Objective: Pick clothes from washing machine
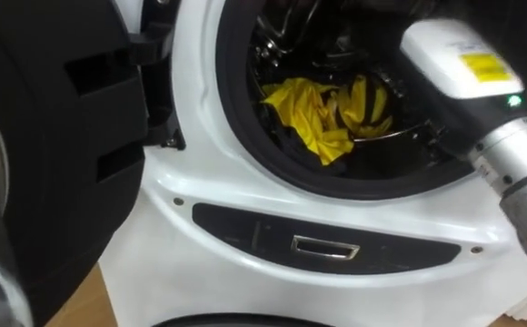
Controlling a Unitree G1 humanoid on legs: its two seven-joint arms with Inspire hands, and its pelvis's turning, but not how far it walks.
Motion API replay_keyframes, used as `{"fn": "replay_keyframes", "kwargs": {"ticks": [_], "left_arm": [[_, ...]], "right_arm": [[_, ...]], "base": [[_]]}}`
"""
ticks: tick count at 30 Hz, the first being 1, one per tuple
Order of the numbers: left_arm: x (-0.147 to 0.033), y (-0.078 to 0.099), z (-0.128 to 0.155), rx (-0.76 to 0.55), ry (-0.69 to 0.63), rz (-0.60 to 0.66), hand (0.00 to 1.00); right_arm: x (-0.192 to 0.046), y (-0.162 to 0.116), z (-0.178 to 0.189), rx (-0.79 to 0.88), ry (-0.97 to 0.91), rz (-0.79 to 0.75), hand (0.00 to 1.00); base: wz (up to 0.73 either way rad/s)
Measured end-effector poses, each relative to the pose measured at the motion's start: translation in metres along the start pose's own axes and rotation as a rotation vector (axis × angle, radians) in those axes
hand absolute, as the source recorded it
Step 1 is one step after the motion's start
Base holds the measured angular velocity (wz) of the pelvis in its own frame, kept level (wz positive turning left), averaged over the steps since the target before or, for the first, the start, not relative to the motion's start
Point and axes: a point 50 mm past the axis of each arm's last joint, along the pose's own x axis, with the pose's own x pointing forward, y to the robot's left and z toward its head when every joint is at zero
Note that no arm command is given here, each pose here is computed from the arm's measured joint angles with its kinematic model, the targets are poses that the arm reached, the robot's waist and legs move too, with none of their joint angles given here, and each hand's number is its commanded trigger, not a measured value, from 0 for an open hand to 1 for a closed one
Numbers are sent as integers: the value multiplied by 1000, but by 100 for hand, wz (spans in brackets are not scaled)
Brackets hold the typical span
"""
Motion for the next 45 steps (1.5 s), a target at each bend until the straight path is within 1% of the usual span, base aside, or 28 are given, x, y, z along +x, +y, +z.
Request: {"fn": "replay_keyframes", "kwargs": {"ticks": [4, 8, 12, 20, 24, 28, 36, 37, 38, 39, 41, 45], "left_arm": [[1, 3, 7, 24, -16, 5, 0], [0, 7, 15, 54, -45, 19, 0], [-1, 15, 19, 80, -59, 46, 0], [-2, 20, 20, 85, -60, 61, 0], [-2, 22, 20, 87, -55, 64, 0], [-2, 23, 19, 91, -46, 64, 0], [-2, 27, 21, 155, -43, 33, 0], [-2, 27, 21, 161, -42, 30, 0], [-2, 28, 22, 164, -40, 27, 0], [-2, 29, 23, 165, -42, 24, 0], [-2, 31, 25, 173, -45, 23, 0], [-4, 47, 25, 184, -42, 56, 0]], "right_arm": [[6, 7, -3, 2, 22, 61, 0], [18, 15, -13, -1, 63, 121, 0], [27, 25, -23, 16, 97, 165, 0], [30, 39, -43, 7, 192, 208, 0], [26, 50, -53, 21, 243, 238, 0], [24, 53, -57, 20, 267, 242, 0], [22, 57, -64, 2, 308, 296, 0], [22, 58, -63, -3, 306, 305, 62], [23, 58, -62, -12, 298, 317, 98], [24, 57, -61, -19, 297, 327, 100], [23, 56, -63, -26, 302, 345, 100], [23, 62, -60, -43, 306, 407, 100]], "base": [[0], [0], [4], [14], [16], [0], [8], [0], [0], [0], [6], [6]]}}
